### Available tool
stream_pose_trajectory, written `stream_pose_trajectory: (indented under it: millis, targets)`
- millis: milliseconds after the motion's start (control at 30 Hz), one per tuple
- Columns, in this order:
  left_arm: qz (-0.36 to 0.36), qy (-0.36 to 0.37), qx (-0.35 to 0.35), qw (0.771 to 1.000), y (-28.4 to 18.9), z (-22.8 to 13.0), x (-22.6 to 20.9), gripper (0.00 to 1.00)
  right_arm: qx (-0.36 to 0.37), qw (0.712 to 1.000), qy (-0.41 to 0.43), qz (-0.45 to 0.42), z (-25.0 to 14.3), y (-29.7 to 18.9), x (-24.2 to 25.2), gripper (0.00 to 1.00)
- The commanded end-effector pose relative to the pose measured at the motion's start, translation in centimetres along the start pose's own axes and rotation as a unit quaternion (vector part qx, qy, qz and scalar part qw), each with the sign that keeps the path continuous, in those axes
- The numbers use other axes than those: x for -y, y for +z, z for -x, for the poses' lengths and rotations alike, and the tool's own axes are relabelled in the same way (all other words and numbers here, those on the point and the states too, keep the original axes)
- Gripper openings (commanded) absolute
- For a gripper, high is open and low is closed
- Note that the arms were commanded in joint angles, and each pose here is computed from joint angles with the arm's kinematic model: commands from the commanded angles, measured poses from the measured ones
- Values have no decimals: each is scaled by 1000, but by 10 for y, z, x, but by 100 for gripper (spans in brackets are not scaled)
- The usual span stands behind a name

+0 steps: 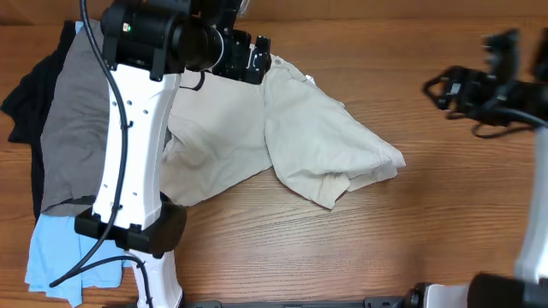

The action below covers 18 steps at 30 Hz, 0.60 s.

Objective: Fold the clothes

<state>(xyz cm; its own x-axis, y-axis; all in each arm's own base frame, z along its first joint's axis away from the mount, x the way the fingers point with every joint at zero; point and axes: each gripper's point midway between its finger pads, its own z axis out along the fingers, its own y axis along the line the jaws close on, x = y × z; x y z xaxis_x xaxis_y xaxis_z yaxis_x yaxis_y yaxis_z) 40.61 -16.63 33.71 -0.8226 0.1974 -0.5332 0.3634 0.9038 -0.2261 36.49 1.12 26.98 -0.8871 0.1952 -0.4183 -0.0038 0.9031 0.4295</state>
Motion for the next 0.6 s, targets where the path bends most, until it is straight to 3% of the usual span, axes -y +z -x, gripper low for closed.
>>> stream_pose_trajectory:
  millis: [0, 200, 567]
  targets:
    - [41, -3, -21, 999, 15, -3, -24, 100, -56, 997, -38, -36, -4, 47, -3, 78]
    - [50, -18, -54, 997, 29, -13, -38, 100, -161, 985, -53, -31, -31, 128, -10, 65]
    - [71, -29, -52, 996, 30, -12, -49, 100, -264, 960, -92, -14, -135, 217, -61, 62]
